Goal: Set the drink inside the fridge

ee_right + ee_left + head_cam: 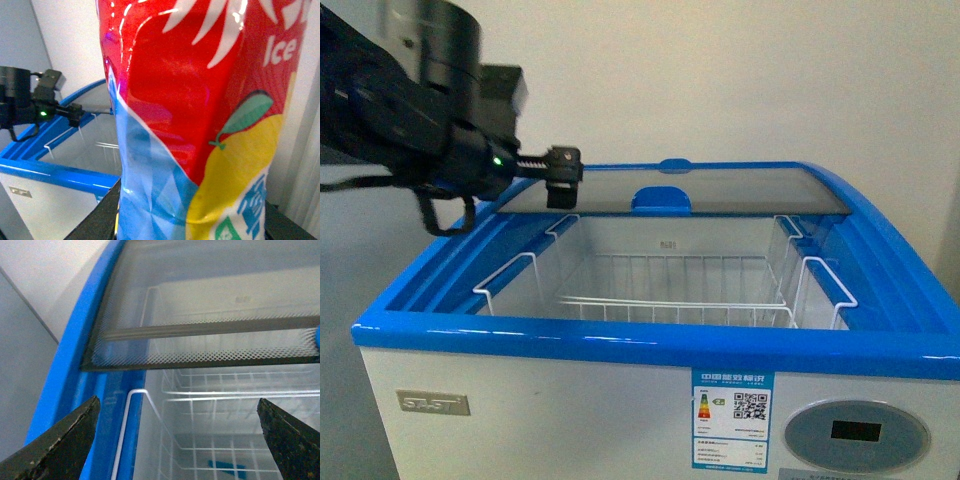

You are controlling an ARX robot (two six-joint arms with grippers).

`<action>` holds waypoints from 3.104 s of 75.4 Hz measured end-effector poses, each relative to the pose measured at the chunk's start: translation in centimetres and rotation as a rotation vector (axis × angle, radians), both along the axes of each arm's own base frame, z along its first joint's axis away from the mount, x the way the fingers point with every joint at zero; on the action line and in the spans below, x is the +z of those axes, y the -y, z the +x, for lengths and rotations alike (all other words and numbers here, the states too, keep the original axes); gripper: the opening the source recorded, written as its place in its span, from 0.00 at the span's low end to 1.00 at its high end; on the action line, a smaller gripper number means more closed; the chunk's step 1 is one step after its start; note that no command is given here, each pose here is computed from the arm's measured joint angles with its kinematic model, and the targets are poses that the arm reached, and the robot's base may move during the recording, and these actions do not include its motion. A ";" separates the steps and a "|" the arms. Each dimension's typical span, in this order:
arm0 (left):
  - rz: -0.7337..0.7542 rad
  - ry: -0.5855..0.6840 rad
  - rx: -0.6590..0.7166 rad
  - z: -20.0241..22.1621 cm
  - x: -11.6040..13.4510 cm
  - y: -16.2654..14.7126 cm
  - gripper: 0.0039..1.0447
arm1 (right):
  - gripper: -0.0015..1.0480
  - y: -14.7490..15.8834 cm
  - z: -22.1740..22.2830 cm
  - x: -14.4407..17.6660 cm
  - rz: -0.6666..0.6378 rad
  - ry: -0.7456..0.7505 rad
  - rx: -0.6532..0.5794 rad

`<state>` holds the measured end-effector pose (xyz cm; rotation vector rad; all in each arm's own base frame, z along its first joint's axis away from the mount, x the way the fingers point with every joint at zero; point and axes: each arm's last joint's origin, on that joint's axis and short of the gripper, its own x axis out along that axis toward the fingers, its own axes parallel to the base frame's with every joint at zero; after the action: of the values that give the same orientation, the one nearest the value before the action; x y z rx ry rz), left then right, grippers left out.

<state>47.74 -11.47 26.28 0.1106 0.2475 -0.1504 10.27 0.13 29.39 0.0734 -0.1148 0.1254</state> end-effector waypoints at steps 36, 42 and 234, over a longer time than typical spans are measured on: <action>-0.102 0.227 0.149 -21.3 -5.3 -8.6 0.12 | 0.38 1.1 4.5 0.8 -0.413 -0.496 0.292; -0.108 0.250 0.145 -22.9 -5.4 -9.1 0.02 | 0.38 1.1 9.0 2.2 -0.595 -0.417 0.304; -0.110 0.257 0.145 -38.0 -9.5 -11.4 0.02 | 0.93 -10.1 37.0 -2.5 -1.380 0.029 0.166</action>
<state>9.72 -0.04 16.83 0.0021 -0.0101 -0.0042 47.27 10.22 26.89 -1.2984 -0.0318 0.3476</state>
